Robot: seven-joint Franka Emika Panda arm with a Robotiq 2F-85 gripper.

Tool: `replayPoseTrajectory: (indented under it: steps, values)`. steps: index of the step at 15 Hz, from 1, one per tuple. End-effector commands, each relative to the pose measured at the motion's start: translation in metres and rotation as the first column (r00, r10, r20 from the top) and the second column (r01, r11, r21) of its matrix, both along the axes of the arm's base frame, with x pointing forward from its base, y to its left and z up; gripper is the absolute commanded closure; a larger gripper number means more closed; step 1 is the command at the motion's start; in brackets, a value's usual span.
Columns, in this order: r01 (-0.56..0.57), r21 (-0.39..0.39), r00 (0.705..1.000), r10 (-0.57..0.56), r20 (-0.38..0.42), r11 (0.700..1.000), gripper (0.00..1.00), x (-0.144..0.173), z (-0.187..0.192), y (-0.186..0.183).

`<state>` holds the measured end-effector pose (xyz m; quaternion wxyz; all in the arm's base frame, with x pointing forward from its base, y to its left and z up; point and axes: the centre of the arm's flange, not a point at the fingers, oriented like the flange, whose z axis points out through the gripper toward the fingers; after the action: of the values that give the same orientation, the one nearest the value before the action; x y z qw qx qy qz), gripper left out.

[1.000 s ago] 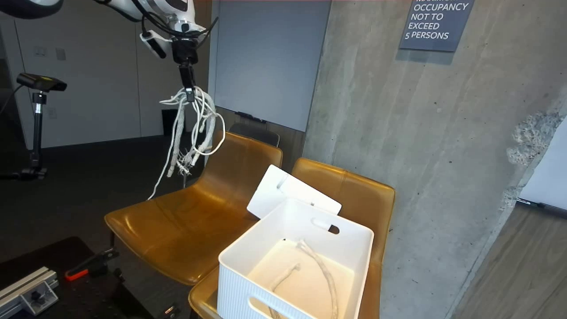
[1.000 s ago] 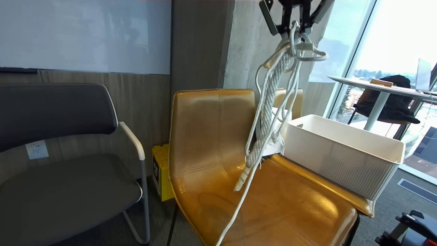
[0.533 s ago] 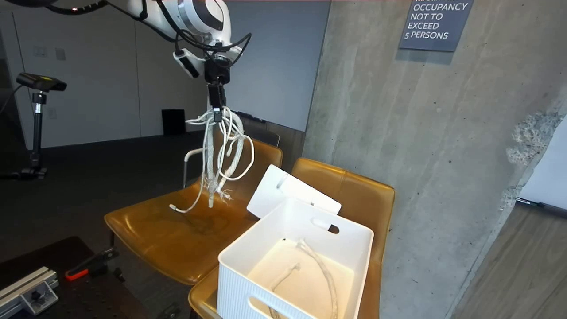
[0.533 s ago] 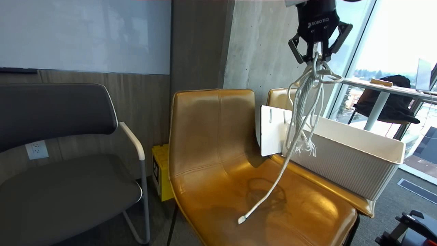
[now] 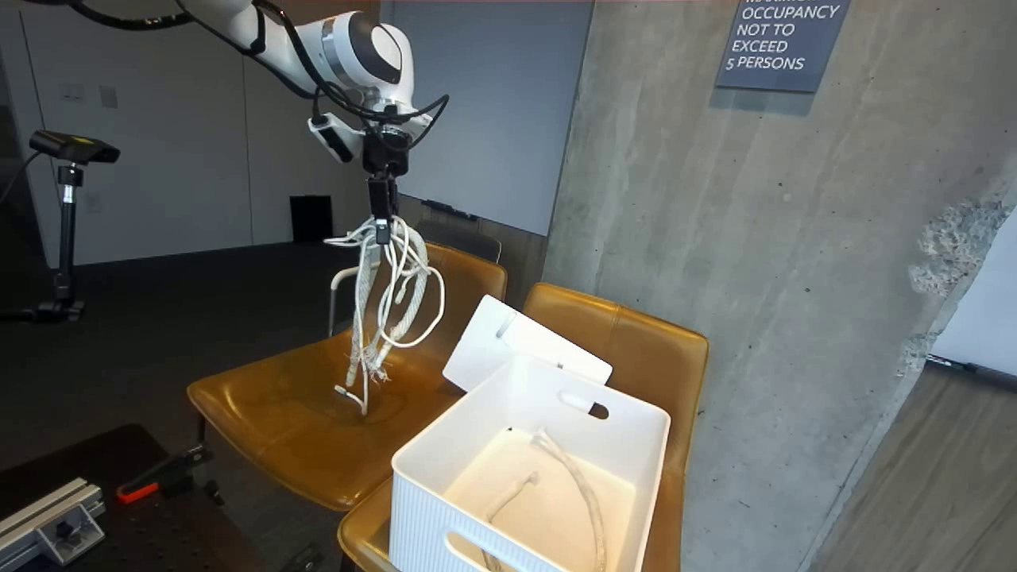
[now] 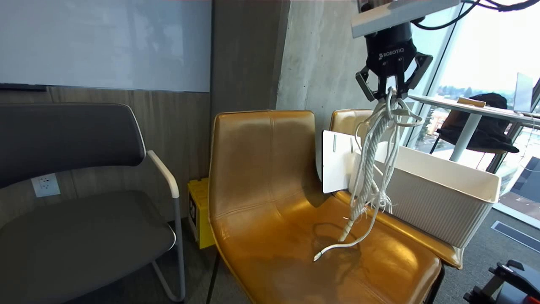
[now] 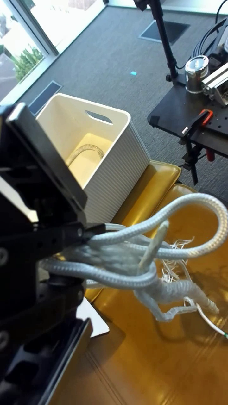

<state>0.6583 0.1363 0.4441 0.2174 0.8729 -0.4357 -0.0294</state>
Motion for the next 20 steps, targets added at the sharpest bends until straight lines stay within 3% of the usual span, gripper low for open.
replayPoseTrajectory:
  steps: [1,3,4,5,13,14,20]
  values:
    - [-0.003,0.044,1.000,0.002,0.023,0.999,0.97,-0.011,0.003,-0.001]
    - [-0.002,0.065,0.999,0.000,0.032,0.998,0.97,-0.010,0.005,0.004]
    - [-0.005,0.074,0.999,0.002,0.042,0.997,0.63,-0.009,0.004,0.006]
    - [-0.008,0.080,0.998,0.003,0.057,0.997,0.62,-0.009,0.005,0.007]
    - [0.006,0.101,0.994,-0.018,0.111,0.995,0.05,-0.008,0.012,-0.010]
    - [-0.002,0.110,0.994,-0.010,0.113,0.994,0.01,-0.010,0.009,-0.017]
    - [-0.097,0.230,0.984,0.058,0.169,0.968,0.00,-0.025,-0.001,-0.064]
